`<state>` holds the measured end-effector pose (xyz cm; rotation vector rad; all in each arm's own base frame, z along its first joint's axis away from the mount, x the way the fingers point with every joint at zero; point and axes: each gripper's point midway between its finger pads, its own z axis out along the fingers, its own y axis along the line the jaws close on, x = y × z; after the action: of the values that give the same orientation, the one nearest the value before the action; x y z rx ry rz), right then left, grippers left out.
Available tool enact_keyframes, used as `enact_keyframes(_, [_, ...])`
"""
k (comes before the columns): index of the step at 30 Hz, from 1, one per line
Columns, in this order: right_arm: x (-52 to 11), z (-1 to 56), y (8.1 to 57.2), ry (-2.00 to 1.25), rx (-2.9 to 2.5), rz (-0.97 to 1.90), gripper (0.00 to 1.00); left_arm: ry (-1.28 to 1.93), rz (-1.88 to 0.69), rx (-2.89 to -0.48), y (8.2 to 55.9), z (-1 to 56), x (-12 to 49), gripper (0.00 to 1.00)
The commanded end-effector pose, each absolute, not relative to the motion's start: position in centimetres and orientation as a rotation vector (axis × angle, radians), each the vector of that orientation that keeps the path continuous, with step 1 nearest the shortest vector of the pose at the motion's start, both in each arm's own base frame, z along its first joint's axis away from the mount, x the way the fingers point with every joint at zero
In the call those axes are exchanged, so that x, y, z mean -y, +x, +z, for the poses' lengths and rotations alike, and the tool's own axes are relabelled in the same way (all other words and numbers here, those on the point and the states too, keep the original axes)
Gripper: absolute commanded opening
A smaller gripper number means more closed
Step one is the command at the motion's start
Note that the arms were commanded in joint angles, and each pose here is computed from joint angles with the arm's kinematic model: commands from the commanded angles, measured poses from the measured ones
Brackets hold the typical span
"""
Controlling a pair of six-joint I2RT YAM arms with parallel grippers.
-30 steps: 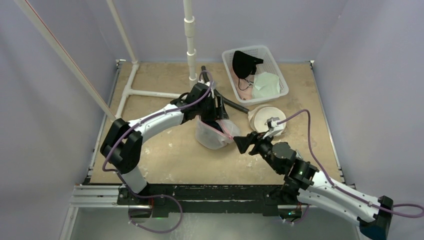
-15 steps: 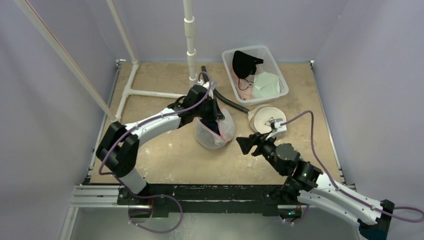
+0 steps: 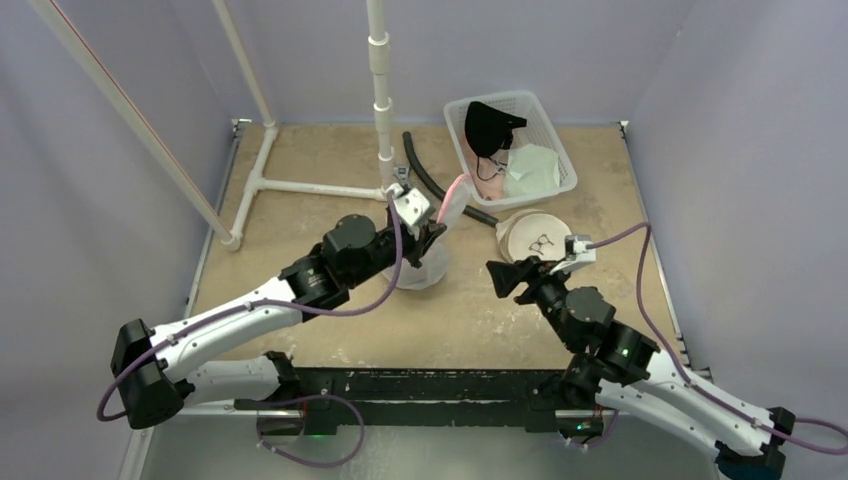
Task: Unzip the laundry bag and remove the bra
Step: Open the laundry bag at the center of the board.
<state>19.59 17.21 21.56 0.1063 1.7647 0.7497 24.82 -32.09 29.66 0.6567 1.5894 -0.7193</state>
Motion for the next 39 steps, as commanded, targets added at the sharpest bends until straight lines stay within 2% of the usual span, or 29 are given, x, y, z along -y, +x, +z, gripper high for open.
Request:
enact_keyframes(1, [-14.6, 25.7, 20.1, 0.288, -1.667, 0.753, 0.78, 0.909, -0.422, -1.371, 23.4, 29.0, 31.3, 0.04])
enact_keyframes(6, [-13.8, 27.4, 19.9, 0.302, -1.631, 0.76, 0.79, 1.127, -0.192, -1.245, 20.5, 26.0, 31.7, 0.1])
enact_keyframes(12, [-13.9, 26.6, 19.9, 0.285, -1.649, 0.744, 0.79, 1.232, -0.049, -1.096, 16.8, 23.3, 32.2, 0.18])
enact_keyframes(15, [-14.2, 26.0, 20.0, 0.272, -1.657, 0.738, 0.79, 1.247, -0.03, -1.042, 14.9, 23.0, 31.9, 0.34])
enact_keyframes(18, [-14.9, 25.4, 20.2, 0.245, -1.673, 0.731, 0.79, 1.248, -0.043, -0.995, 13.0, 23.2, 31.4, 0.62])
enact_keyframes(20, [-15.4, 25.1, 20.3, 0.227, -1.686, 0.729, 0.79, 1.256, -0.056, -0.98, 11.9, 23.1, 31.2, 0.72])
enact_keyframes(24, [-17.1, 24.6, 20.5, 0.143, -1.714, 0.738, 0.79, 1.184, -0.098, -1.071, 11.4, 23.7, 30.1, 0.73])
enact_keyframes(30, [-20.3, 23.2, 20.5, 0.022, -1.763, 0.785, 0.77, 0.73, -0.281, -1.342, 13.7, 25.6, 27.2, 0.72])
enact_keyframes(35, [-24.1, 20.6, 20.5, -0.127, -1.855, 0.84, 0.71, 0.284, -0.526, -1.717, 18.8, 23.0, 26.7, 0.62])
enact_keyframes(39, [-26.6, 18.9, 21.3, -0.189, -1.914, 0.891, 0.64, 0.075, -0.707, -1.894, 21.5, 20.1, 26.2, 0.6])
